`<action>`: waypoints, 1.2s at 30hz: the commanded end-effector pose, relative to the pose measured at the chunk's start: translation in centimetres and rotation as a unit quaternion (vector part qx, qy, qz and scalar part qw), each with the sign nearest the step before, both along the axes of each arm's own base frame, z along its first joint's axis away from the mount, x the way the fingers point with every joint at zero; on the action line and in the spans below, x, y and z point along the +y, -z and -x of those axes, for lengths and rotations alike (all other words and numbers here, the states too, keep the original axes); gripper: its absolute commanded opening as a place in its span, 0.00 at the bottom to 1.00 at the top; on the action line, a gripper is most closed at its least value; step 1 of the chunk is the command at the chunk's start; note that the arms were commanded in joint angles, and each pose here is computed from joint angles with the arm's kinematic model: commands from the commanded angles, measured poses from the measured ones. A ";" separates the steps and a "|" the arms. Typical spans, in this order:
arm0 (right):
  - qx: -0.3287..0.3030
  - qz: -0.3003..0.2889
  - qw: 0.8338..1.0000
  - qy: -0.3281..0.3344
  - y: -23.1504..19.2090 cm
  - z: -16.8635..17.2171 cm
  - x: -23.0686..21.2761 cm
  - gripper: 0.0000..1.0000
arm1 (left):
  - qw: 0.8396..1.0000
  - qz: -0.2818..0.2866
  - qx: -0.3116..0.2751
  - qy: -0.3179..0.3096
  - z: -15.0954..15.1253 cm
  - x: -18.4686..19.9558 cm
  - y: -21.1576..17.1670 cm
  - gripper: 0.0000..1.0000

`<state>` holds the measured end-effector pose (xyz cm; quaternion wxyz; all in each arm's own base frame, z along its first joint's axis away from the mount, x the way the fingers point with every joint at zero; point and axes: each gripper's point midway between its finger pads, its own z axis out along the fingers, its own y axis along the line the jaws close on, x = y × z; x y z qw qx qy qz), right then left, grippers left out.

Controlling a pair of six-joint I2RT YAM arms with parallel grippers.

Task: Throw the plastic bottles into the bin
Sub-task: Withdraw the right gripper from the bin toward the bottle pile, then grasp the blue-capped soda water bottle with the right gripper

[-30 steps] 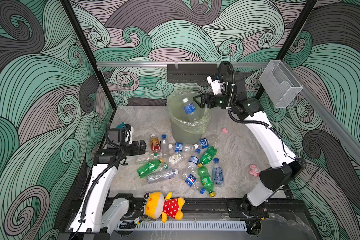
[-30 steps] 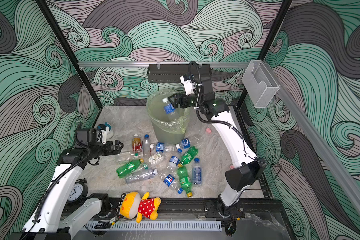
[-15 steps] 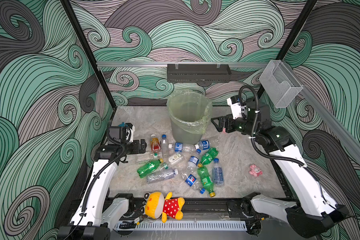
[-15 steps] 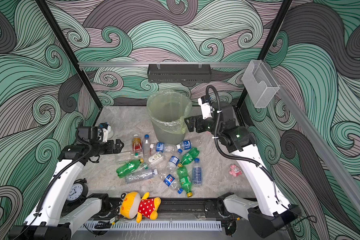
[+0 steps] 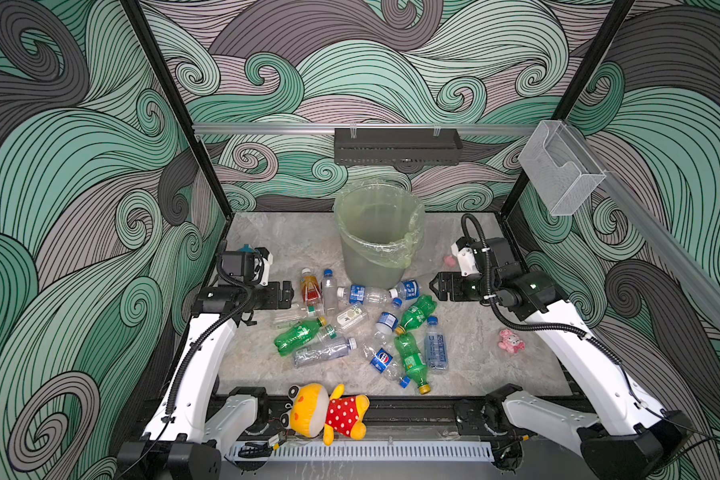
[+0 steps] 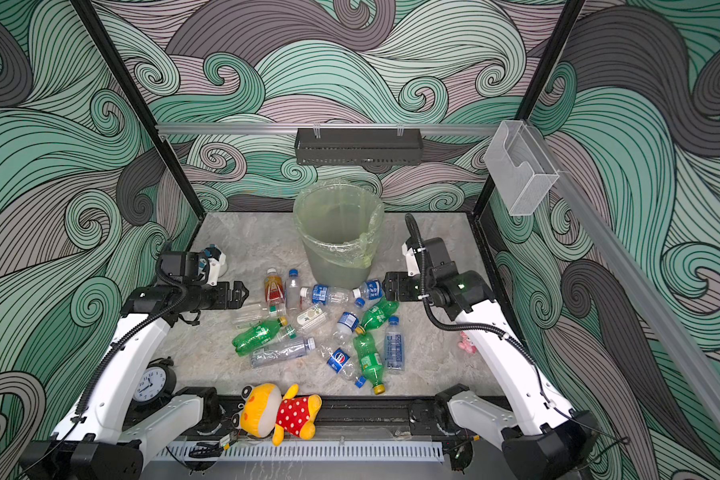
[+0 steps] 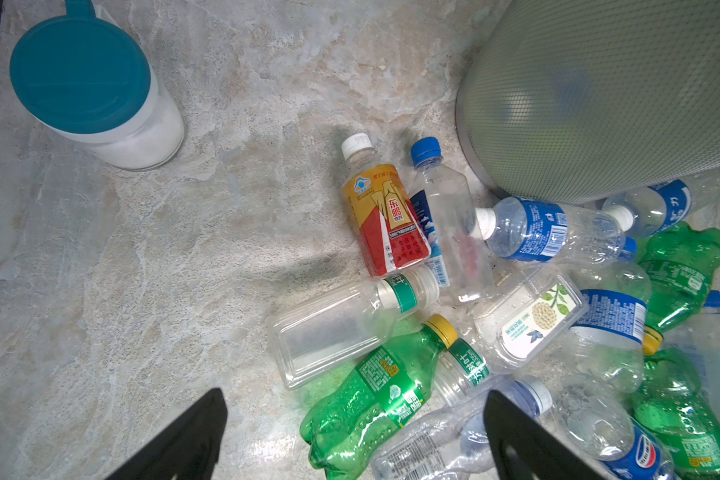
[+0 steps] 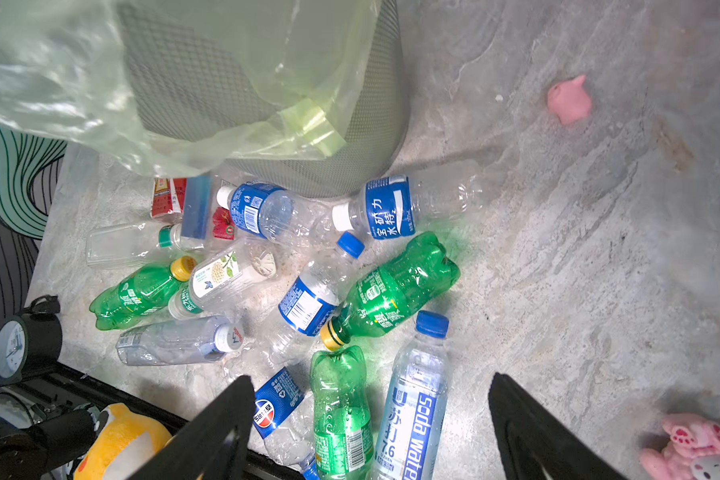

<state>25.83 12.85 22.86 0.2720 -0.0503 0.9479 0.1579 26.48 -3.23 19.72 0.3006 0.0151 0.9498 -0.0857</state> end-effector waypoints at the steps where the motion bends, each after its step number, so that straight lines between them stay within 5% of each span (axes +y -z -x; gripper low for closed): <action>1: 0.047 0.004 0.998 0.041 1.9 1.2 -0.9 0.85 | 1.000 -0.011 0.006 0.001 0.0 0.2 0.4 0.99; 16: 0.182 0.028 0.980 0.070 9.7 5.9 -1.0 0.80 | 1.000 -0.021 0.007 -0.021 -0.1 0.9 0.9 0.99; 36: 0.223 0.071 0.969 0.080 18.0 7.2 0.3 0.78 | 0.999 -0.009 -0.003 -0.041 -0.9 1.0 1.5 0.99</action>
